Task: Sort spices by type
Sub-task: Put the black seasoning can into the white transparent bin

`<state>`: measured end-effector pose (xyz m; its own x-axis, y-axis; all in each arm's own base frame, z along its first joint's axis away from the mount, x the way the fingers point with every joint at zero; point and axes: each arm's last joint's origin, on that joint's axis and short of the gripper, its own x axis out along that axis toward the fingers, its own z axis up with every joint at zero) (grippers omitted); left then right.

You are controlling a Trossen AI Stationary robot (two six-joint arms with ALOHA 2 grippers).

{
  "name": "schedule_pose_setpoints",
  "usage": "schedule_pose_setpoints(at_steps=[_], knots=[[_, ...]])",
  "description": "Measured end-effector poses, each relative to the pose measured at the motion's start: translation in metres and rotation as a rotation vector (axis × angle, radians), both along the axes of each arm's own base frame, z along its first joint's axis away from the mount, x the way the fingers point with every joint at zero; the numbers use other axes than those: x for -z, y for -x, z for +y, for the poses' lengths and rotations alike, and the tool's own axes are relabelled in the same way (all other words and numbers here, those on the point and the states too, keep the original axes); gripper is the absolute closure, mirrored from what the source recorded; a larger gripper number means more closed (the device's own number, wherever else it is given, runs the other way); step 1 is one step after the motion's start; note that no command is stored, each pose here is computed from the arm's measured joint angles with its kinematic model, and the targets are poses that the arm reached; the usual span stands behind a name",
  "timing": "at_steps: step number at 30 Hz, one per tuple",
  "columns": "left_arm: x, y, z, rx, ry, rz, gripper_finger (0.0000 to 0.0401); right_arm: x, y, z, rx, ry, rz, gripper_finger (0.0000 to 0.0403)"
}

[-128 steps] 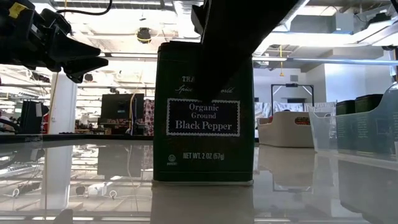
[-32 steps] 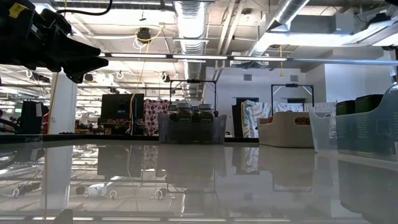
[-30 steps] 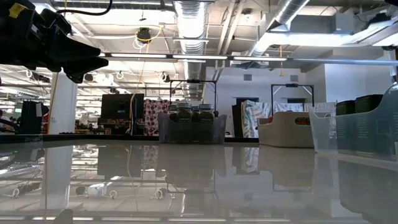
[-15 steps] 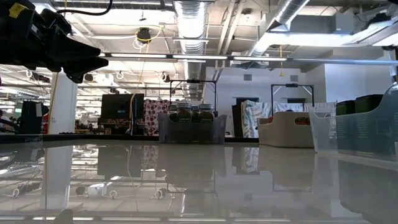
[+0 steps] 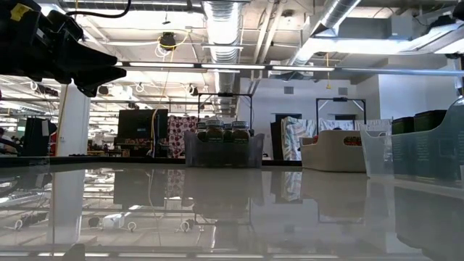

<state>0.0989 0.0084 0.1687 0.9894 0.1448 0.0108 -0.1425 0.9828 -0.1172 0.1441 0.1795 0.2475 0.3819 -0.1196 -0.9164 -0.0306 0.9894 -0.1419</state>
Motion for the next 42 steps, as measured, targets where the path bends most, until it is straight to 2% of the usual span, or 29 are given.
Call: schedule_pose_setpoints(at_steps=[9,18,42], knots=[[0.000,0.000,0.000,0.000,0.000,0.000,0.0218,0.002,-0.003,0.001,0.008,-0.026,-0.020,0.0258],[0.000,0.000,0.000,0.000,0.000,0.000,0.0218,0.025,-0.002,-0.003,0.068,-0.051,-0.021,0.0243],[0.000,0.000,0.000,0.000,0.000,0.000,0.0218,0.028,-0.004,-0.002,0.046,-0.058,-0.031,0.0234]])
